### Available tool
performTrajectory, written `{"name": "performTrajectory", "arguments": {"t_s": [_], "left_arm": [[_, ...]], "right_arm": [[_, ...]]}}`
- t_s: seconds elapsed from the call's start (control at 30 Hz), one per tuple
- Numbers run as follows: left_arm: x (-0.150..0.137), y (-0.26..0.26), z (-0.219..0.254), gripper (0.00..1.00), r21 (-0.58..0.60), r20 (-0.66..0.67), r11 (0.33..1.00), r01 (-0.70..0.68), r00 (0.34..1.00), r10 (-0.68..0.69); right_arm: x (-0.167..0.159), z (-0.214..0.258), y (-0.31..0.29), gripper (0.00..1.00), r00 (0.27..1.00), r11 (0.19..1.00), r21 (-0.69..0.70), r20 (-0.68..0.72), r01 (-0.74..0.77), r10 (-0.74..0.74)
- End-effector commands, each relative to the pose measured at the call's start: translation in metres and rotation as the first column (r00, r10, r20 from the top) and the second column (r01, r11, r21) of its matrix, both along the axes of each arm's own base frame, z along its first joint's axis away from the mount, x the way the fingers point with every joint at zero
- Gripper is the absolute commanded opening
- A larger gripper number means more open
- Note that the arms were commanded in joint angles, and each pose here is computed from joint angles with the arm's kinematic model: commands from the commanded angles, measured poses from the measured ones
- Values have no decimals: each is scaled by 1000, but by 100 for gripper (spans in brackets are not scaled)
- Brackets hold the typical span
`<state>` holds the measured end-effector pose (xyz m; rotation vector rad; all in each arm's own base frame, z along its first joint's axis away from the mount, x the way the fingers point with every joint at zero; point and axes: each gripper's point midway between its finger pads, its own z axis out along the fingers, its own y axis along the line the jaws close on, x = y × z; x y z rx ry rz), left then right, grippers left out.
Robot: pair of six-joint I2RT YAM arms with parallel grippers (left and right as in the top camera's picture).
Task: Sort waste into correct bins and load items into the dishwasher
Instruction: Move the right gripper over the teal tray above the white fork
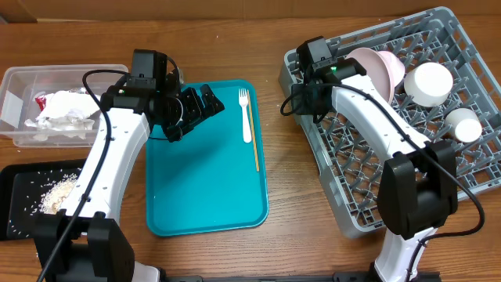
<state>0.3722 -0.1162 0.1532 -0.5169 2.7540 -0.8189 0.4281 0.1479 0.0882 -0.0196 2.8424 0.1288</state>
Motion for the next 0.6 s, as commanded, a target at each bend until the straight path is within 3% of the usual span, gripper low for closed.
{"name": "performTrajectory", "arguments": {"t_s": [0.0,0.17,0.57], "left_arm": [[1,-1,2,100,8,16,1000,19,1000,-19],[1,-1,2,100,8,16,1000,19,1000,-19],[1,-1,2,100,8,13,1000,19,1000,-19]], "right_arm": [[8,0,-23,18,993,993,-16,9,116,-116],[23,3,-44,18,967,968,26,40,251,-252],[50,14,-49,16,896,902,123,123,414,-428]]}}
